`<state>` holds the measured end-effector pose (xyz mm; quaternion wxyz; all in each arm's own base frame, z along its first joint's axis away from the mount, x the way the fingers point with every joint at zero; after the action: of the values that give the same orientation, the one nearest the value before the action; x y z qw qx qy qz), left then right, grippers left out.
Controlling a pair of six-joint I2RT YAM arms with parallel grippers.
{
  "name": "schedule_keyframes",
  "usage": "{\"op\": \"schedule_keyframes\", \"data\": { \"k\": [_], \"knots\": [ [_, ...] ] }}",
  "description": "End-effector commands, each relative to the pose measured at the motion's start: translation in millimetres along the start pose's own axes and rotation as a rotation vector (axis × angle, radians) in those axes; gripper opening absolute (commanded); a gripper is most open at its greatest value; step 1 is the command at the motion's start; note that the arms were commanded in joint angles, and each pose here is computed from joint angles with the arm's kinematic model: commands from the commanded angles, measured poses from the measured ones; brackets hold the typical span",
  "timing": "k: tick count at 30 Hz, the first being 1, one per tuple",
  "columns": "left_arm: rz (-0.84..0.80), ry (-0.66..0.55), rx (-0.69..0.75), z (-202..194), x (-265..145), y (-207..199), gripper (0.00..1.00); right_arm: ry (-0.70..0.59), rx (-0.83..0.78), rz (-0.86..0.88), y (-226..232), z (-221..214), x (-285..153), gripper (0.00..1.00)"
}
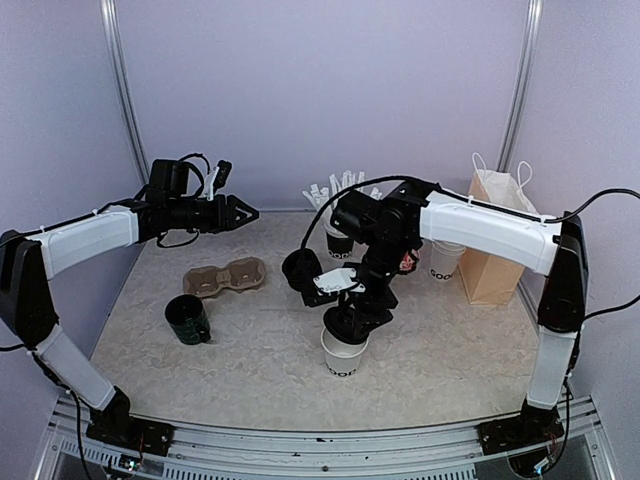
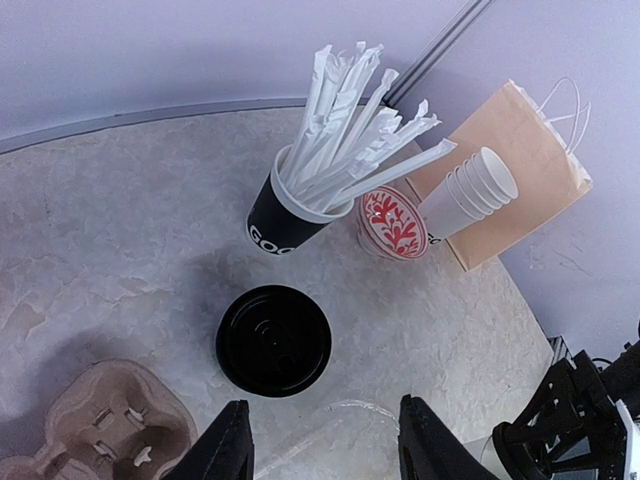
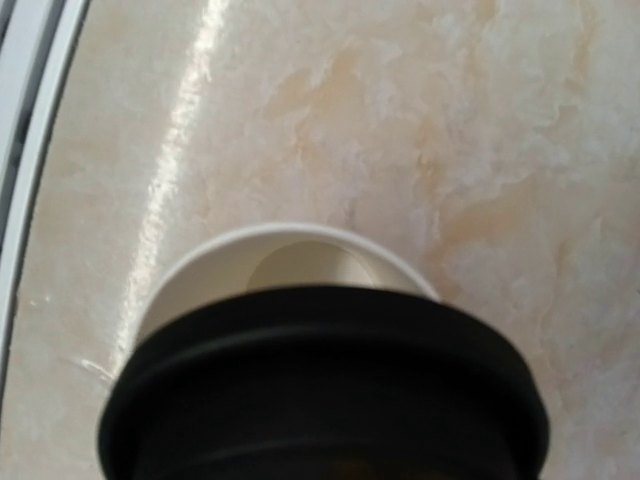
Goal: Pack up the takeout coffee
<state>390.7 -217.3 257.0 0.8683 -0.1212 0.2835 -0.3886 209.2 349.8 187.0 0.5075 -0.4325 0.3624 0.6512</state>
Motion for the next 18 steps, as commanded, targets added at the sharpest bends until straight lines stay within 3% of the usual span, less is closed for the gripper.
{"op": "schedule_keyframes", "data": {
  "k": [1, 18],
  "knots": [
    [-0.024, -0.022, 0.027, 5, -6, -7, 0.49, 0.04, 0.009, 0.013, 3, -4, 11, 0.64],
    [-0.024, -0.001, 0.015, 2, -3, -4, 0.5, 0.1, 0.004, 0.019, 13, -1, 28, 0.66]
  ]
}}
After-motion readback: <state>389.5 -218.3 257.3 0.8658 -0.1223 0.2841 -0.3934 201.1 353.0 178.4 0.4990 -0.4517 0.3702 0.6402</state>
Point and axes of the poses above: each gripper's point midway between its finger pads, its own x axis out along the fingers, its own y axis along the line the jaws close on, z = x × y, the point moved 3 cm from there along -x, back along the fingers, and after that the axes turned 5 degrees about x, right-handed, at the moved point
